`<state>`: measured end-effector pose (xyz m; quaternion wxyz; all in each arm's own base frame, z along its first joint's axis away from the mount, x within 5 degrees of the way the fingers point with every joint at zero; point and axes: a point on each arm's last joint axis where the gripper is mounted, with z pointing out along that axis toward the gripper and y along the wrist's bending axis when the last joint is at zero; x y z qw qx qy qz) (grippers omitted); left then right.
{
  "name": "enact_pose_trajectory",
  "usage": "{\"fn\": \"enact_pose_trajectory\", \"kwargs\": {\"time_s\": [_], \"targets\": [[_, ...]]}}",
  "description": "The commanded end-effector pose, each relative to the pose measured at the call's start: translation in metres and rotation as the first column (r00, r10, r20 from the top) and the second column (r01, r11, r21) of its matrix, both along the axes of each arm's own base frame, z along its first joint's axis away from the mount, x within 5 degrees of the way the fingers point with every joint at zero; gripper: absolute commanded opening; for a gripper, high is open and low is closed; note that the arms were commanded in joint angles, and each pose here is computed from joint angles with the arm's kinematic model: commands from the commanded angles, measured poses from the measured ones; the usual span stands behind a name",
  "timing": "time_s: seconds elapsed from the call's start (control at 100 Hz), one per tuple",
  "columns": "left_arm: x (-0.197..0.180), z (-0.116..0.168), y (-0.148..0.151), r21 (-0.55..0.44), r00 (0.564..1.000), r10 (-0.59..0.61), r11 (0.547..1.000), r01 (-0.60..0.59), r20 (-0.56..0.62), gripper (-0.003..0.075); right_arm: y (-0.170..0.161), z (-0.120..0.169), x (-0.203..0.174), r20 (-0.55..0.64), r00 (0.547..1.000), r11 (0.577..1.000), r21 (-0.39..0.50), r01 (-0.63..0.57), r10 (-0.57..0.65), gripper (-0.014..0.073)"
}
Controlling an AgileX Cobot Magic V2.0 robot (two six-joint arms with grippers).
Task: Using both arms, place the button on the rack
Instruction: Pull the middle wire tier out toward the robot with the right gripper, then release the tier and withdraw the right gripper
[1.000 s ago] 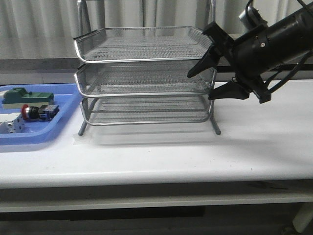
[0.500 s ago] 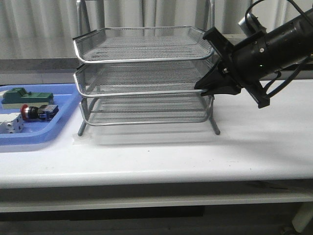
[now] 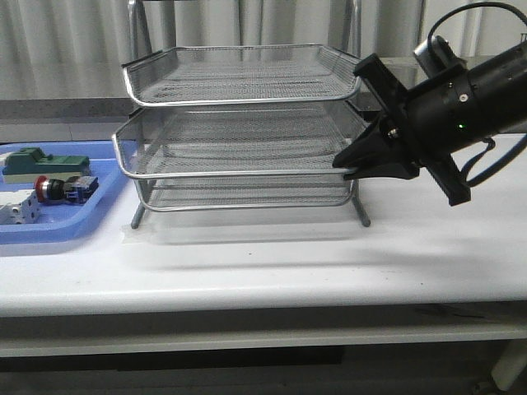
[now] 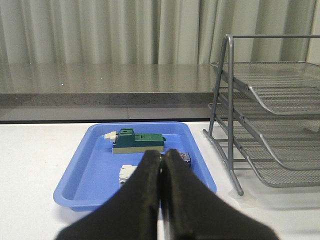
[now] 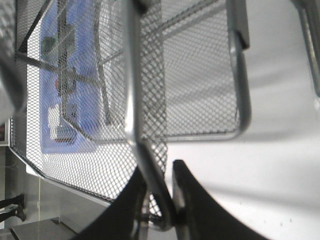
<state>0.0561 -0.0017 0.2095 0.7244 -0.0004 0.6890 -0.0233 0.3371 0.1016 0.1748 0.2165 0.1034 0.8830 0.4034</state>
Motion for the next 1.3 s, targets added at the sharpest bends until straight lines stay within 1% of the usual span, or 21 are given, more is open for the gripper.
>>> {"fn": "enact_pose_trajectory", "kwargs": {"time_s": [0.0,0.28,0.4,0.44,0.49,0.54,0.66,0.71,0.78,0.87,0.97,1.03,1.15,1.2,1.29], "targets": [[-0.001,-0.006,-0.001,-0.014,0.998,-0.009,1.0,0.01,0.069,-0.002,0.004,0.017,-0.023,0.064,0.992,0.994,-0.013,-0.112,0.113,0.0017],[-0.001,-0.006,-0.001,-0.014,0.998,-0.009,1.0,0.01,0.069,-0.002,-0.004,0.013,-0.071,0.036,0.992,0.992,-0.034,-0.121,0.122,0.0017],[-0.001,-0.006,-0.001,-0.014,0.998,-0.009,1.0,0.01,0.069,-0.002,-0.005,0.016,-0.08,0.053,0.99,0.991,-0.043,-0.129,0.131,0.0022],[-0.001,-0.006,-0.001,-0.014,0.998,-0.009,1.0,0.01,0.069,-0.002,-0.005,0.018,-0.081,0.06,0.989,0.991,-0.043,-0.129,0.131,0.004],[-0.001,-0.006,-0.001,-0.014,0.998,-0.009,1.0,0.01,0.069,-0.002,-0.005,0.02,-0.081,0.069,0.989,0.991,-0.043,-0.129,0.131,0.0081],[-0.001,-0.006,-0.001,-0.014,0.998,-0.009,1.0,0.01,0.069,-0.002,-0.005,0.023,-0.082,0.079,0.988,0.991,-0.045,-0.129,0.132,0.0145],[-0.001,-0.006,-0.001,-0.014,0.998,-0.009,1.0,0.01,0.069,-0.002,-0.006,0.029,-0.083,0.122,0.981,0.988,-0.06,-0.145,0.151,0.0367],[-0.001,-0.006,-0.001,-0.014,0.998,-0.009,1.0,0.01,0.069,-0.002,-0.006,0.033,-0.085,0.139,0.978,0.987,-0.062,-0.148,0.155,0.0437],[-0.001,-0.006,-0.001,-0.014,0.998,-0.009,1.0,0.01,0.069,-0.002,-0.006,0.039,-0.087,0.165,0.974,0.987,-0.063,-0.149,0.158,0.0491],[-0.001,-0.006,-0.001,-0.014,0.998,-0.009,1.0,0.01,0.069,-0.002,-0.007,0.048,-0.091,0.2,0.965,0.984,-0.078,-0.159,0.172,0.049],[-0.001,-0.006,-0.001,-0.014,0.998,-0.009,1.0,0.01,0.069,-0.002,-0.009,0.058,-0.099,0.241,0.947,0.974,-0.128,-0.189,0.215,0.049],[-0.001,-0.006,-0.001,-0.014,0.998,-0.009,1.0,0.01,0.069,-0.002,-0.01,0.062,-0.104,0.241,0.943,0.968,-0.157,-0.197,0.231,0.049],[-0.001,-0.006,-0.001,-0.014,0.998,-0.009,1.0,0.01,0.069,-0.002,-0.018,0.07,-0.116,0.219,0.944,0.95,-0.248,-0.191,0.247,0.0489],[-0.001,-0.006,-0.001,-0.014,0.998,-0.009,1.0,0.01,0.069,-0.002,-0.022,0.075,-0.122,0.217,0.942,0.934,-0.307,-0.184,0.257,0.0489],[-0.001,-0.006,-0.001,-0.014,0.998,-0.009,1.0,0.01,0.069,-0.002,-0.03,0.083,-0.133,0.218,0.944,0.914,-0.376,-0.155,0.249,0.0489]]}}
